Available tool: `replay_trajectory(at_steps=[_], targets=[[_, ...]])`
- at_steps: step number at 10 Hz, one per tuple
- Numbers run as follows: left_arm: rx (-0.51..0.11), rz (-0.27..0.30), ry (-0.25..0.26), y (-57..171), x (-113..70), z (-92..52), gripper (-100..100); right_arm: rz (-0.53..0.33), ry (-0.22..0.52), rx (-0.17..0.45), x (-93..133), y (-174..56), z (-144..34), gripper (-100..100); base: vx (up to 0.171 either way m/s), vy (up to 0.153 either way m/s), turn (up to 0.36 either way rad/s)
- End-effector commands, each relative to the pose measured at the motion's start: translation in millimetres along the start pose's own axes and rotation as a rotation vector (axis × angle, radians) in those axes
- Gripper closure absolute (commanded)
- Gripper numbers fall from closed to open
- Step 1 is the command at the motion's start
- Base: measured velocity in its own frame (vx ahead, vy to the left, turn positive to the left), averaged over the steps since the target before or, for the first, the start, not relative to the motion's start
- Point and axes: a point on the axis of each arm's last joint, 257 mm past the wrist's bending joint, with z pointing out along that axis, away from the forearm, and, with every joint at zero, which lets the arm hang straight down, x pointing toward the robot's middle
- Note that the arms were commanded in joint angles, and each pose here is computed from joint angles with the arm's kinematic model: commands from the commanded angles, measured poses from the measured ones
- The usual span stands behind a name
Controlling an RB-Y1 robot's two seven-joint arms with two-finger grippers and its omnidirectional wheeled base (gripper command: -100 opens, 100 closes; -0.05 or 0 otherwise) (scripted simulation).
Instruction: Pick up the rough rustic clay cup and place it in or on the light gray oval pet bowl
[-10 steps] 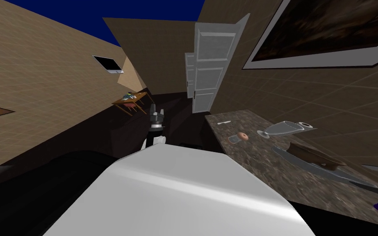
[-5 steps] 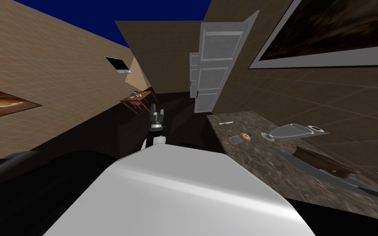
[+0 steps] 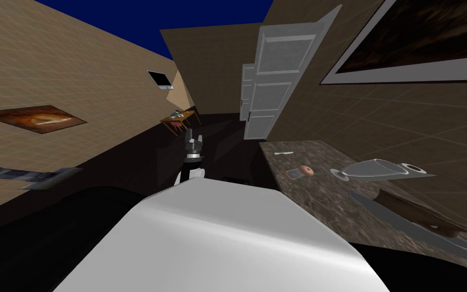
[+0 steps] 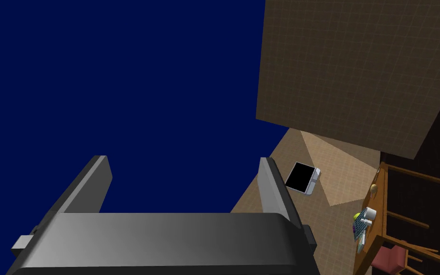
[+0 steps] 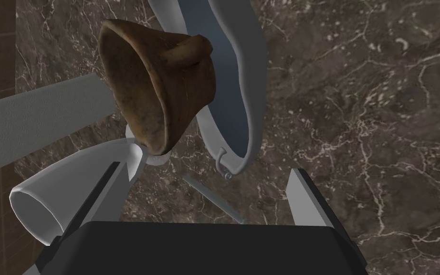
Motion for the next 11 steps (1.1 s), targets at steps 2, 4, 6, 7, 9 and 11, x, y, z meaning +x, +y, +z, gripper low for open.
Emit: replay_trajectory(at_steps=[2,4,6,7,9,11], targets=[[0.000,0.000,0.000,0.0,0.0,0.0,0,0.046,0.002,0.017,8.1,-1.9,-3.0,-100,-0.064,-0.007,0.081],[0.000,0.000,0.000,0.0,0.0,0.0,0,0.072,0.057,0.011,28.6,3.2,-11.4,-100,-0.077,0.003,0.207],[0.000,0.000,0.000,0.1,-0.1,-0.1,0,0.061,0.054,0.009,26.1,4.6,-10.7,0,-0.018,-0.002,0.003],[0.000,0.000,0.000,0.1,-0.1,-0.1,0,0.061,0.054,0.009,26.0,4.6,-10.7,0,0.000,0.000,0.000],[0.000,0.000,0.000,0.1,-0.1,-0.1,0,0.061,0.054,0.009,26.1,4.6,-10.7,0,0.000,0.000,0.000],[0.000,0.000,0.000,0.1,-0.1,-0.1,0,0.061,0.054,0.009,26.1,4.6,-10.7,0,0.000,0.000,0.000]])
